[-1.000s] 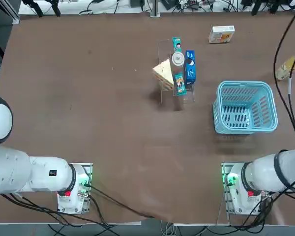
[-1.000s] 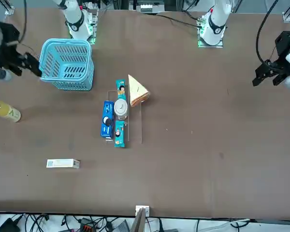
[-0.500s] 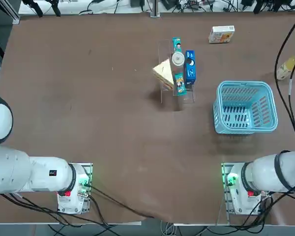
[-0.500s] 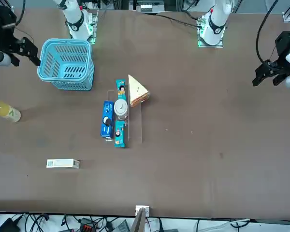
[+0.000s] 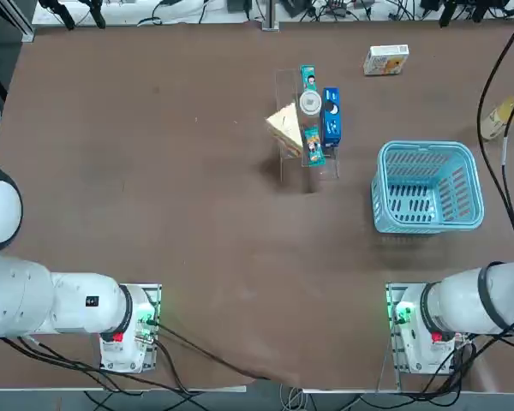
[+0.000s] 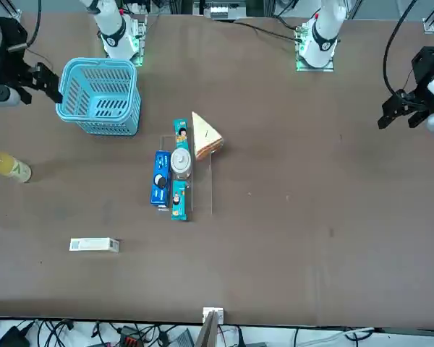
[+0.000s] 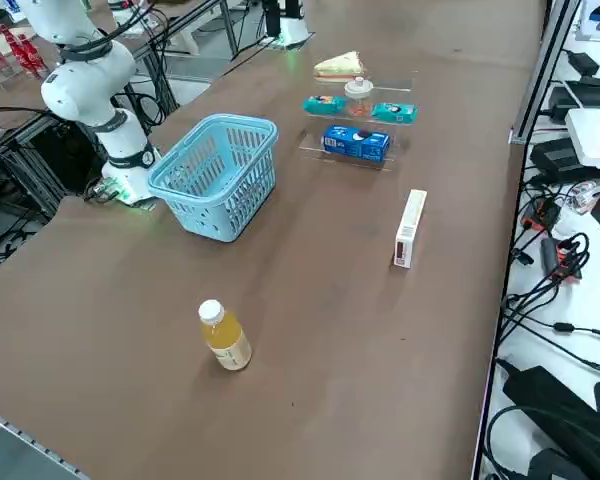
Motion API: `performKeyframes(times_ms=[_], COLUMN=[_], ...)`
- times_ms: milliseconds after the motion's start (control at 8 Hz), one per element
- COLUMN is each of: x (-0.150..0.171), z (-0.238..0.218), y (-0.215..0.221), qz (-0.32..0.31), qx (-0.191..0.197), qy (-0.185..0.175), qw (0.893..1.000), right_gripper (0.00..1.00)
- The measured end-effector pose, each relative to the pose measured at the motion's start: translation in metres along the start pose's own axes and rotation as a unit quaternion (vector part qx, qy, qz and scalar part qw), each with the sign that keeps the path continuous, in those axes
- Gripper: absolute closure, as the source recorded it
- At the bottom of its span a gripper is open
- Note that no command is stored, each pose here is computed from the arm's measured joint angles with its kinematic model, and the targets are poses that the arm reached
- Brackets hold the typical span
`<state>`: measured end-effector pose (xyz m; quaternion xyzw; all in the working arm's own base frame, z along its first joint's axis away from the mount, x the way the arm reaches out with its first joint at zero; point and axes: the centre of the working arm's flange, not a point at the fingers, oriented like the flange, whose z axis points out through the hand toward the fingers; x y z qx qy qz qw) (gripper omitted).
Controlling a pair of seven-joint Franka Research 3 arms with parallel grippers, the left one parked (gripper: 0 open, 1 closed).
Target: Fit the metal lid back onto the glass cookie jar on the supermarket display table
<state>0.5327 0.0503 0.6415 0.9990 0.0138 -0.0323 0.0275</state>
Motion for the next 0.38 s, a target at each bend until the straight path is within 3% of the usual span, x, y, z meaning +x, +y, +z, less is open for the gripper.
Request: performKeyframes(times_ms=[375], x=[0.0016], z=[0.0021], y=[0.0080], qz=[0.009], qx=[0.014], qy=[-0.003], qw=[1.000], right_gripper=[0.00])
